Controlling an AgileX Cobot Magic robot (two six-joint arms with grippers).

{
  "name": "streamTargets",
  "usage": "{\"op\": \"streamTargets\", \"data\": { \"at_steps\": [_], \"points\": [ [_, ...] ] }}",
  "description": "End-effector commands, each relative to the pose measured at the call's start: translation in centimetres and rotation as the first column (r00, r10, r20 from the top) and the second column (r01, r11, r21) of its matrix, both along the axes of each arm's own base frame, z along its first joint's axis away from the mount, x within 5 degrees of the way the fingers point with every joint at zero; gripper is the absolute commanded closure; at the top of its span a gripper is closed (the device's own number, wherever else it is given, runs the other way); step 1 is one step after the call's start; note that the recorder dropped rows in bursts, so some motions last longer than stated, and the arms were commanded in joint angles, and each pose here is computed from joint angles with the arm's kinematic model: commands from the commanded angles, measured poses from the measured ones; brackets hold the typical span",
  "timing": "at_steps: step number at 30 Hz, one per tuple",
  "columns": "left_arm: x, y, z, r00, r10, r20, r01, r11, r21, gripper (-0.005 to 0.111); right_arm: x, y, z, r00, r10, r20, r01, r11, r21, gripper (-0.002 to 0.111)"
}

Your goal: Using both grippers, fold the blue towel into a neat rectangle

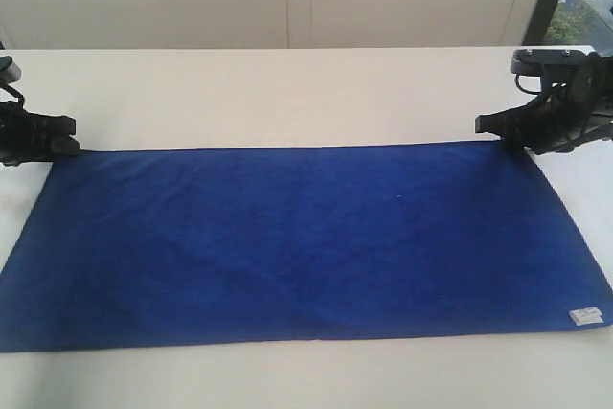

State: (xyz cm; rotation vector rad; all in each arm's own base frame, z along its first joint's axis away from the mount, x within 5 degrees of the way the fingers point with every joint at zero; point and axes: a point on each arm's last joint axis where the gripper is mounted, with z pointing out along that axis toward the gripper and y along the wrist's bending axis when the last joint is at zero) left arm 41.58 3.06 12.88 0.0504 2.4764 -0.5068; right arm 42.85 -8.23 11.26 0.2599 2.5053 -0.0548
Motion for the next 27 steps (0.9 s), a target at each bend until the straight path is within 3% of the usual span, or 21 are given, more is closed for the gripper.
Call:
{"op": "streamTargets", "data": {
  "at_steps": [1, 7, 9, 13, 20, 27],
  "points": [
    [-0.2, -0.2, -0.4, 1.0, -0.016, -0.015, 0.016, 1.0, -0.015, 0.068, 0.0, -0.3, -0.3, 1.0, -0.001, 0.0, 0.001, 1.0, -0.005, 0.073],
    [-0.2, -0.3, -0.4, 1.0, -0.024, -0.019, 0.024, 0.999, -0.023, 0.078, 0.0, -0.3, -0.8, 1.0, -0.001, -0.015, 0.001, 1.0, -0.002, 0.101],
    [-0.3, -0.4, -0.3, 0.999, -0.032, -0.023, 0.031, 0.999, -0.033, 0.087, -0.1, -0.3, -0.8, 1.0, -0.001, -0.016, 0.001, 1.0, -0.001, 0.108],
    [-0.5, -0.7, 0.0, 0.998, -0.055, -0.026, 0.053, 0.997, -0.056, 0.107, -0.2, -0.2, -0.6, 1.0, 0.0, -0.031, 0.0, 1.0, 0.003, 0.108],
    [-0.9, -1.3, 2.4, 0.995, -0.102, 0.01, 0.102, 0.99, -0.099, 0.107, -0.7, -0.1, 1.6, 0.999, 0.004, -0.045, -0.003, 1.0, 0.009, 0.108],
    [-1.9, -1.9, 6.3, 0.983, -0.166, 0.078, 0.175, 0.977, -0.124, 0.107, -1.8, 0.2, 6.0, 1.0, 0.009, -0.028, -0.008, 1.0, 0.009, 0.108]
  ]
}}
